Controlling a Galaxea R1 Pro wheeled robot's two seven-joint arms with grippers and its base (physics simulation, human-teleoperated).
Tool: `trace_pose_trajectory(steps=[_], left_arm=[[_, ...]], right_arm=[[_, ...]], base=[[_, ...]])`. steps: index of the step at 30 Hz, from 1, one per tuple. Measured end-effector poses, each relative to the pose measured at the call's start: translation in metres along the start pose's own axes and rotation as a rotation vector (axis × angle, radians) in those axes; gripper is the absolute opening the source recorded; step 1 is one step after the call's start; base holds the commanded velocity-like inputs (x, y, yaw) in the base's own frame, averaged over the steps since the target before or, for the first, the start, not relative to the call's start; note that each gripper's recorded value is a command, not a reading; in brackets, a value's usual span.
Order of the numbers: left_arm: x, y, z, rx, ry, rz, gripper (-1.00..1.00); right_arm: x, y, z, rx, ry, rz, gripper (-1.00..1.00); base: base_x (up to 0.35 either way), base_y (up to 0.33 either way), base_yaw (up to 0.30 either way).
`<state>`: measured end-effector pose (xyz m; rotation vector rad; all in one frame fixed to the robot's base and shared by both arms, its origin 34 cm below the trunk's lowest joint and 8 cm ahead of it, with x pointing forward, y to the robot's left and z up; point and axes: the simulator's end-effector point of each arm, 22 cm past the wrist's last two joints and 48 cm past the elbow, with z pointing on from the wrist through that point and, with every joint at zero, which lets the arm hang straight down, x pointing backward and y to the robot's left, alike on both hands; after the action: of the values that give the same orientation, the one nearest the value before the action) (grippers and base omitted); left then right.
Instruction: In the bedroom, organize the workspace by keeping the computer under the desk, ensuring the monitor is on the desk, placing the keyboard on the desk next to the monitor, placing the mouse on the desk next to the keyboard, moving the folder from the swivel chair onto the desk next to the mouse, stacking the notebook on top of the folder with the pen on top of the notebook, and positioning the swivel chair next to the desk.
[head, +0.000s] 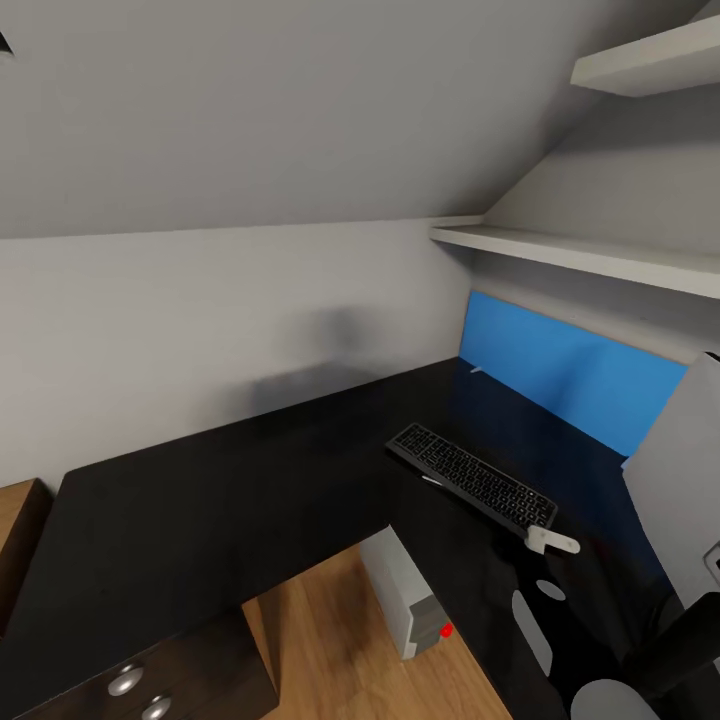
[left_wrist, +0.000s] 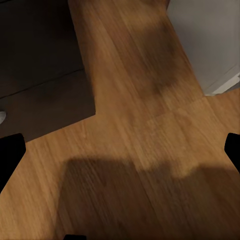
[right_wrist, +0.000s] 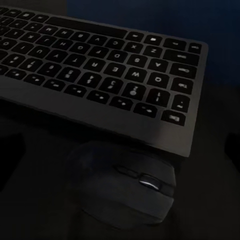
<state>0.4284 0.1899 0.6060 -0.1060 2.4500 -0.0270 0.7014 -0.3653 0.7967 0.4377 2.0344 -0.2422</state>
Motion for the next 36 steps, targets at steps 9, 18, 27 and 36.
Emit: trace_pose_trajectory(steps=[9,18,27,36], left_arm=[[0.003,0.000,0.005,0.000,0.000,0.000,1.00],[0.009,0.001,0.015,-0.001,0.000,0.000,1.00],[0.016,0.001,0.025,-0.001,-0.001,0.000,1.00],[0.022,0.002,0.033,-0.001,-0.001,0.001,1.00]], right_arm=[[0.005,0.001,0.004,-0.002,0.001,0.000,1.00],[0.016,0.000,0.010,0.002,0.003,-0.002,1.00],[0.029,-0.001,0.017,0.003,0.008,-0.004,1.00],[0.037,0.000,0.022,0.003,0.008,-0.004,1.00]], base=[[0.000,0.000,0.000],[0.000,0.000,0.000],[0.000,0.000,0.000],[0.000,0.000,0.000]])
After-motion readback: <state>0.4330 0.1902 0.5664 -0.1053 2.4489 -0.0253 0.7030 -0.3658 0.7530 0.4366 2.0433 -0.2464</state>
